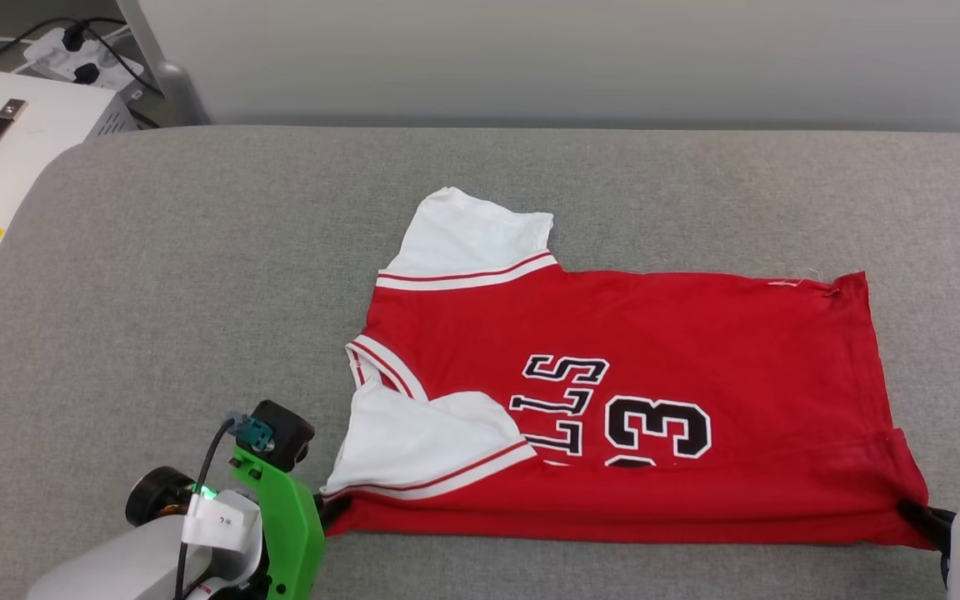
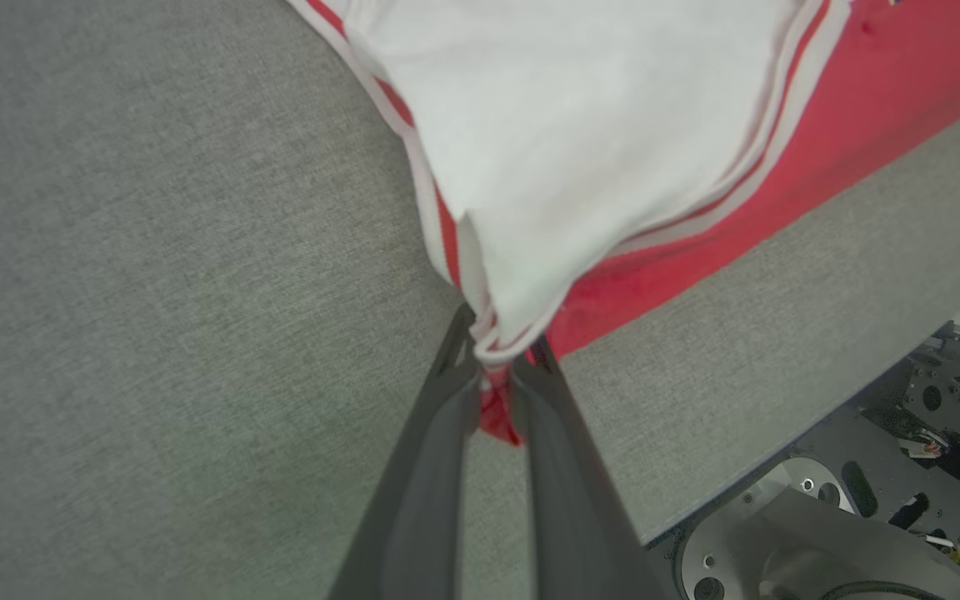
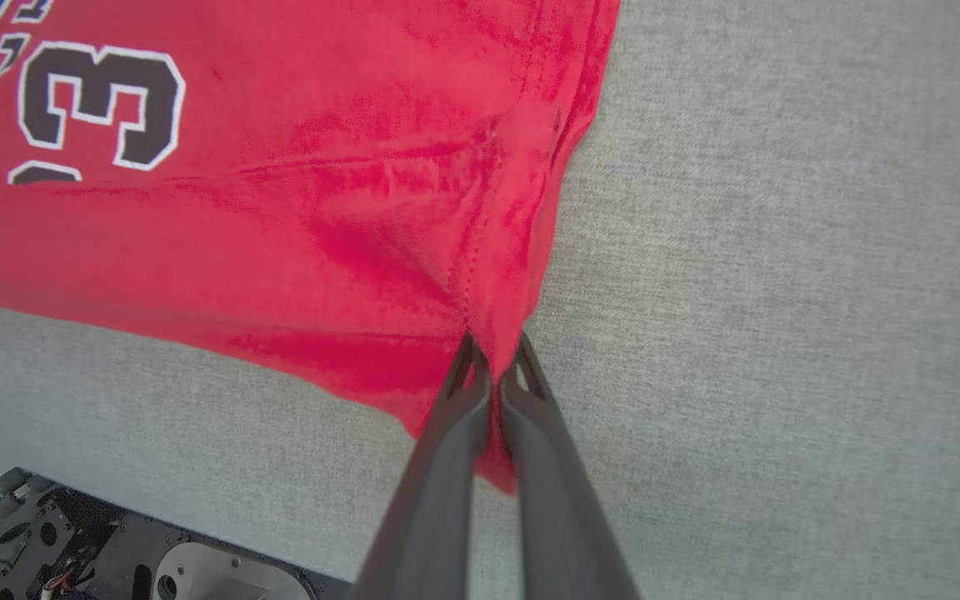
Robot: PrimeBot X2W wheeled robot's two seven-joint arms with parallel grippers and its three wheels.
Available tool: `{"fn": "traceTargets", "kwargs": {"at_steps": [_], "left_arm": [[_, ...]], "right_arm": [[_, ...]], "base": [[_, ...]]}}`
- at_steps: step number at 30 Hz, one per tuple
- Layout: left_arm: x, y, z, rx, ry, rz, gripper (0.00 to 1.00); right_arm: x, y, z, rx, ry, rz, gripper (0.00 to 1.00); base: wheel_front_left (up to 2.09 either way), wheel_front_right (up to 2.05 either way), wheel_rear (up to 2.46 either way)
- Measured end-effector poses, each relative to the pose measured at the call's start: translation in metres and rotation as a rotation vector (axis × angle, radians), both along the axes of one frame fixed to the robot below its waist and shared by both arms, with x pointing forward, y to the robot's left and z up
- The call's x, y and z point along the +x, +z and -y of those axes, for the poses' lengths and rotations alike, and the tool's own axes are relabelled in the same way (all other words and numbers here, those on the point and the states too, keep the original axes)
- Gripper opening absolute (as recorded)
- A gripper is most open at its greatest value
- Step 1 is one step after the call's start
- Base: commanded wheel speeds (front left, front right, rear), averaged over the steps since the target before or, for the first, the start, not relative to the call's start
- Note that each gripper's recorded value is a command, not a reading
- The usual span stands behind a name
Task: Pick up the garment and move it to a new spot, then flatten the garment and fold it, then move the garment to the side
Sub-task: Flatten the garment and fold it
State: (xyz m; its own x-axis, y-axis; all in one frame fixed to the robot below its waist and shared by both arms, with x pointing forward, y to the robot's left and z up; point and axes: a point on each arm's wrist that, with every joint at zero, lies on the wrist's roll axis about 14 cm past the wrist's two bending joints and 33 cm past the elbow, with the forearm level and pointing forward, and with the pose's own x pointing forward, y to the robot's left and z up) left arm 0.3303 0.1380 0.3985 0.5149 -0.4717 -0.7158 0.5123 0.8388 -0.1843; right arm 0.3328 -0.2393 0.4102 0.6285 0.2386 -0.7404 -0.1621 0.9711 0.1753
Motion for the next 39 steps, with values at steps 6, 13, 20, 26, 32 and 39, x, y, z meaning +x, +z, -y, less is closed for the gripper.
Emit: {"fn": "traceTargets", "kwargs": {"at_steps": [6, 13, 20, 26, 32, 39], "left_arm": [[0.002, -0.025, -0.001, 0.006, 0.026, -0.065, 0.0], [0.003, -0.029, -0.005, -0.013, 0.057, -0.064, 1.0], [0.028, 0.006, -0.03, -0.006, 0.129, 0.101, 1.0], [0.092, 0.074, -0.037, -0.006, 0.153, 0.382, 1.0], [0.167, 0.137, -0.017, -0.056, 0.135, 0.579, 1.0], [0.233, 0.156, 0.01, -0.075, 0.086, 0.58, 1.0]], "right_arm": [[-0.002, -0.026, 0.005, 0.012, -0.051, -0.09, 0.0], [0.005, -0.028, 0.001, 0.033, -0.071, -0.029, 1.0], [0.034, 0.02, 0.001, 0.083, -0.116, 0.251, 1.0], [0.056, 0.074, 0.002, 0.064, -0.136, 0.547, 1.0], [0.067, 0.105, -0.015, 0.064, -0.137, 0.728, 1.0], [0.08, 0.1, -0.025, 0.086, -0.132, 0.725, 1.0]], "base": [[0.0, 0.0, 0.0], [0.0, 0.0, 0.0], [0.0, 0.0, 0.0], [0.0, 0.0, 0.0], [0.0, 0.0, 0.0], [0.0, 0.0, 0.0]]}}
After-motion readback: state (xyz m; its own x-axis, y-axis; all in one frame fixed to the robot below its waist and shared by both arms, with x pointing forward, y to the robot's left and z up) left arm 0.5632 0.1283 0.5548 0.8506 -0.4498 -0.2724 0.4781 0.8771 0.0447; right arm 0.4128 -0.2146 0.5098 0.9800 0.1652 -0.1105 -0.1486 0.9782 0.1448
